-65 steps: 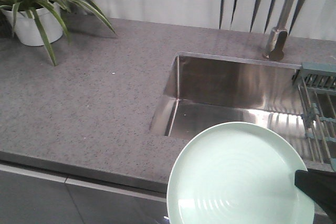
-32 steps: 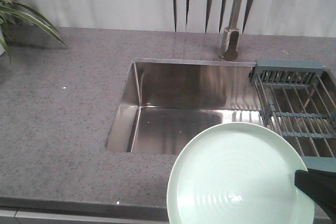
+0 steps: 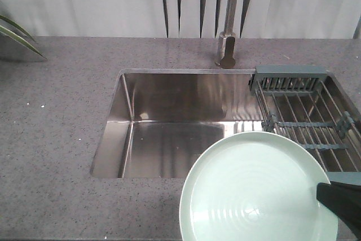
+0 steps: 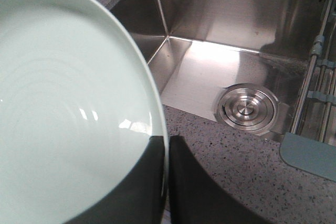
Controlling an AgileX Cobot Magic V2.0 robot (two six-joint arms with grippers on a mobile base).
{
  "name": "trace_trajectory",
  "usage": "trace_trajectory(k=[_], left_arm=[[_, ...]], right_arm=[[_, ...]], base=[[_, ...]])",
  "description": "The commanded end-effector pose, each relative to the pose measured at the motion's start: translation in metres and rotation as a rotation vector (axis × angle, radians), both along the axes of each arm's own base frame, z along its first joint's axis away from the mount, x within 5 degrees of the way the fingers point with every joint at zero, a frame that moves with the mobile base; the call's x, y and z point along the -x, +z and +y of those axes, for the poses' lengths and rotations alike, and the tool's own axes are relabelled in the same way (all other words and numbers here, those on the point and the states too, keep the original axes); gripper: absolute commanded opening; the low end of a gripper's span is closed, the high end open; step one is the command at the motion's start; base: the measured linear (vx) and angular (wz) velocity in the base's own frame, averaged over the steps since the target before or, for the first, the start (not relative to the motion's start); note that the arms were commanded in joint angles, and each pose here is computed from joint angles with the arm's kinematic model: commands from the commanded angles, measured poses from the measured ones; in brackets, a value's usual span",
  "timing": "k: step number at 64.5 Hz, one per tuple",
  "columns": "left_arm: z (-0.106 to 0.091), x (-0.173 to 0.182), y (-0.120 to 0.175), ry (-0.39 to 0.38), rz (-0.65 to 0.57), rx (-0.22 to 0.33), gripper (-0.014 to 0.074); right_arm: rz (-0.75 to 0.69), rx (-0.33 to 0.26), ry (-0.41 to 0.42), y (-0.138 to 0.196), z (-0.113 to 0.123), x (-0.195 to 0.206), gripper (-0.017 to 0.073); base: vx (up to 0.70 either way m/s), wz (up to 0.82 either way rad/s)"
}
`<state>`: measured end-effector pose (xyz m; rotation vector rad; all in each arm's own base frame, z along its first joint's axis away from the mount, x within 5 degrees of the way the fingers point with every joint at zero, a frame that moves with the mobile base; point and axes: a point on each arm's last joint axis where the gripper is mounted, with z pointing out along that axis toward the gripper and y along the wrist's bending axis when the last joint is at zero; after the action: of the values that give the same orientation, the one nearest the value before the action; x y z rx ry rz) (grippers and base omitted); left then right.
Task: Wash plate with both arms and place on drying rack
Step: 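Drive up to the steel sink, plate held in the right gripper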
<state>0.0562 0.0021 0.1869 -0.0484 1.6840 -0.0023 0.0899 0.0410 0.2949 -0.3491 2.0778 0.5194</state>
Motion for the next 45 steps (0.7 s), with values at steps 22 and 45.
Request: trace_trajectory(k=[22,45], left_arm=[[-0.001,0.0017,0.0174,-0.012,-0.114,0.012,-0.0006],[-0.001,0.0017,0.0174,-0.012,-0.114,0.012,-0.0006]], right_arm=[[-0.053,-0.043,-0.022,0.0125,0.0002,-0.0028,-0.0001],[-0.055,-0.042,-0.023,0.0125,0.0001,-0.003,-0.0001]], base=[[0.04,-0.05],[0.03,-0.03]])
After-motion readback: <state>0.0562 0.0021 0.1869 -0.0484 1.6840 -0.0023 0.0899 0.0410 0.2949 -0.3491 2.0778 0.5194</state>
